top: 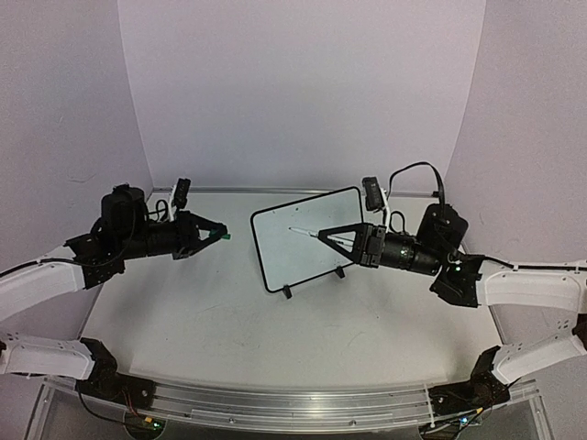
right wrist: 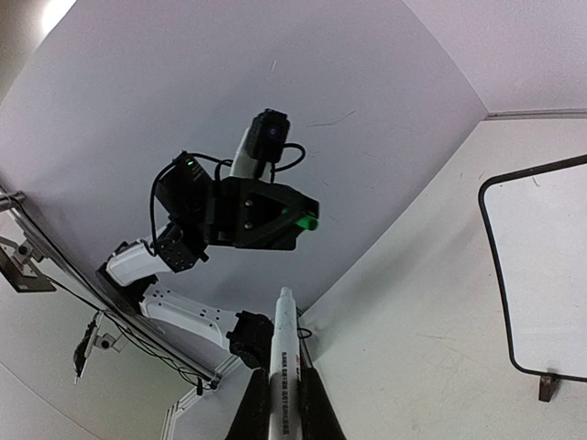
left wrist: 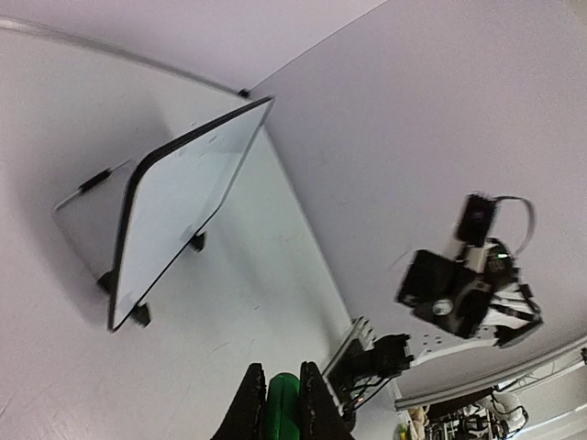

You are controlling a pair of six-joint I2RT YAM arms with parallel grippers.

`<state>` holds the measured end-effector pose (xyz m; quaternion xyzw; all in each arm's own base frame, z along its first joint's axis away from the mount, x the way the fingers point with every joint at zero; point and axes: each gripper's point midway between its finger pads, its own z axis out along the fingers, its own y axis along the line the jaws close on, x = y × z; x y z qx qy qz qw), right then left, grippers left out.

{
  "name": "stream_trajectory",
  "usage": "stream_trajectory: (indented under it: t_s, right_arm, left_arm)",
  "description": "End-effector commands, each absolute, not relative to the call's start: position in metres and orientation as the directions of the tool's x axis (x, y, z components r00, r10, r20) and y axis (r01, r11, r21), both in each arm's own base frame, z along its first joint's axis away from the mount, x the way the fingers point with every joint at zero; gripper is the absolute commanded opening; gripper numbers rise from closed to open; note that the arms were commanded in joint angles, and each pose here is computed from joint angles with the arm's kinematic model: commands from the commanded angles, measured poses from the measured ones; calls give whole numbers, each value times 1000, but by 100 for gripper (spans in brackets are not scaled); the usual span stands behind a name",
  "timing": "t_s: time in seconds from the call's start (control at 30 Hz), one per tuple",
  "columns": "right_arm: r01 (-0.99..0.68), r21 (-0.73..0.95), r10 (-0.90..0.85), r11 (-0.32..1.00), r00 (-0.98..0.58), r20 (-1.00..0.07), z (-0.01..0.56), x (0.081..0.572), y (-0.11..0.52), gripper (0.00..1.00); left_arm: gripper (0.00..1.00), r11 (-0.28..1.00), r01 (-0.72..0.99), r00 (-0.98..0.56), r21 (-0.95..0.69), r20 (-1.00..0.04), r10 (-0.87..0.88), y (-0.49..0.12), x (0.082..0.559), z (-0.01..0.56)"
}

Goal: Write a sentence on the whiteboard
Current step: Place the pen cap at the center of the board.

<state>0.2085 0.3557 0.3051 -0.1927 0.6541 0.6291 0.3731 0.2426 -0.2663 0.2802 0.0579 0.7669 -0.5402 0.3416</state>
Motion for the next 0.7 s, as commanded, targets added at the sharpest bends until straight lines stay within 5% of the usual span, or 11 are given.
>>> stream_trajectory:
  t_s: [0.0, 0.17, 0.67]
  right_arm:
    - [-740, 623, 162, 251, -603, -781, 297, 208, 344, 0]
    - [-729, 599, 122, 330, -597, -793, 286, 210, 339, 0]
    - [-710, 590, 66, 385, -616, -785, 256, 212, 348, 0]
  left_arm:
    - [0, 620, 251, -885, -744, -436, -165, -257, 242, 173]
    - [0, 690, 176, -941, -702, -327, -92, -261, 242, 115]
    - [6, 771, 158, -970, -617, -243, 4, -267, 251, 55]
